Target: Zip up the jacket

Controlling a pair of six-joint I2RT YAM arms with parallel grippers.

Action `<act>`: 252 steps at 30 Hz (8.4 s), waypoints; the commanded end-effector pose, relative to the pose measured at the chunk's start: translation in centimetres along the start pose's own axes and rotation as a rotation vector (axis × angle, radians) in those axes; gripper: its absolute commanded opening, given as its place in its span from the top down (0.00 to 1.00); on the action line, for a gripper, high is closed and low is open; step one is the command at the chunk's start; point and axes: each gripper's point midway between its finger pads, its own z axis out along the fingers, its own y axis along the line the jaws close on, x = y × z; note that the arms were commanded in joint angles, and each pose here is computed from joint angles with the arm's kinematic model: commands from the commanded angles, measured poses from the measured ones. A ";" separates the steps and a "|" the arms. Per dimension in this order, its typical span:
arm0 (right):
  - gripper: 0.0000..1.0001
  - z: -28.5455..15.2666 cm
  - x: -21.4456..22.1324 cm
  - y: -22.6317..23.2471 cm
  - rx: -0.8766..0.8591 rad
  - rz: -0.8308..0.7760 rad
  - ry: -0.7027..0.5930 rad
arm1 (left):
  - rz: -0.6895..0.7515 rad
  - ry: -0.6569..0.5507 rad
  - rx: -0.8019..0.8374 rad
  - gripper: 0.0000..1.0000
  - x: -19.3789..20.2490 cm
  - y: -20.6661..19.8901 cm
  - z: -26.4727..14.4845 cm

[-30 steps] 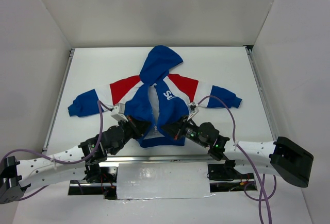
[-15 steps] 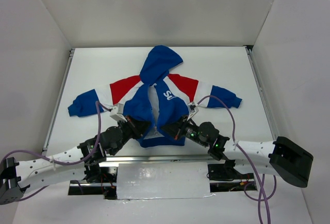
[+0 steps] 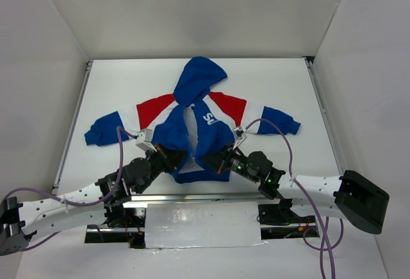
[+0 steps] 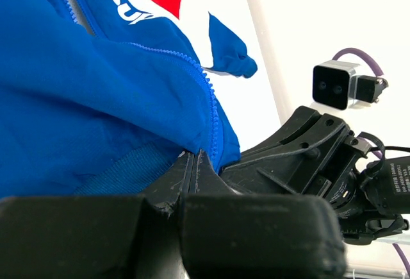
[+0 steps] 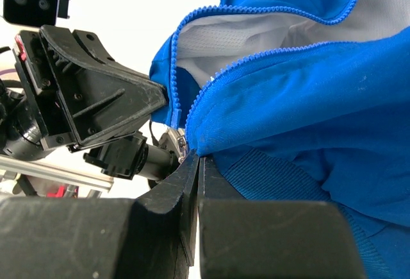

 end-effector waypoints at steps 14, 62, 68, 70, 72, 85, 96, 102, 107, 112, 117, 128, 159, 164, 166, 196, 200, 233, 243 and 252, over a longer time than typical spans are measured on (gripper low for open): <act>1.00 0.2 -1.9 1.8 -0.067 -0.004 -0.052 | -0.033 -0.023 0.049 1.00 -0.5 -1.2 0.2; 1.00 0.7 -2.5 2.1 -0.077 -0.002 -0.046 | -0.046 -0.027 0.062 1.00 -0.4 -1.1 0.2; 1.00 0.8 -2.6 2.6 -0.094 -0.005 -0.042 | -0.050 -0.023 0.060 1.00 -0.1 -0.8 0.3; 1.00 0.8 -2.6 2.6 -0.095 -0.003 -0.039 | -0.053 -0.025 0.059 1.00 -0.1 -0.8 0.3; 1.00 0.8 -2.6 2.6 -0.095 0.000 -0.038 | -0.053 -0.028 0.060 1.00 -0.2 -0.8 0.3; 1.00 1.4 -2.9 2.4 -0.077 0.016 -0.031 | -0.057 -0.017 0.083 1.00 0.2 -0.9 0.2; 1.00 1.9 -3.6 0.9 0.095 0.107 -0.014 | 0.030 -0.041 0.105 1.00 0.1 -0.1 -0.2; 1.00 2.3 -3.1 0.2 0.158 0.135 0.029 | 0.063 -0.039 0.117 1.00 -0.1 -0.4 -0.3; 1.00 2.6 -2.3 1.6 0.061 0.132 0.064 | 0.091 -0.021 0.133 1.00 0.1 -1.1 -0.1; 1.00 2.7 -2.5 1.2 0.094 0.139 0.065 | 0.111 -0.007 0.134 1.00 0.3 -1.3 -0.1; 1.00 2.6 -2.7 1.3 0.126 0.189 0.064 | 0.159 0.023 0.096 1.00 0.9 -0.6 0.3; 1.00 2.1 -4.4 -3.0 0.424 0.409 -0.069 | 0.252 0.101 0.155 1.00 2.7 -1.0 0.4; 1.00 0.6 -7.8 -4.4 0.450 0.615 -0.248 | 0.409 0.384 0.531 1.00 9.6 -4.4 -1.7; 1.00 0.3 -9.0 -4.4 0.463 0.631 -0.306 | 0.402 0.382 0.561 1.00 9.7 -4.5 -2.2; 1.00 0.4 -9.4 -4.1 0.458 0.609 -0.307 | 0.408 0.387 0.541 1.00 9.8 -4.0 -2.1; 0.70 -2.0 -1.8 -2.5 0.115 0.127 0.024 | 0.287 0.253 0.403 1.00 8.2 1.3 -1.1; 0.56 -2.1 -1.4 -0.8 0.041 0.100 0.076 | 0.266 0.228 0.384 1.00 7.8 1.4 -0.8; 0.33 -3.2 8.0 0.1 -0.080 0.327 0.309 | 0.233 0.192 0.391 1.00 6.6 -0.1 0.2; 0.34 -2.0 7.6 -0.4 -0.033 0.283 0.262 | 0.222 0.203 0.404 1.00 6.8 -0.3 0.1; 0.34 -1.3 7.2 -0.8 -0.011 0.279 0.237 | 0.206 0.204 0.405 1.00 6.7 -0.7 0.4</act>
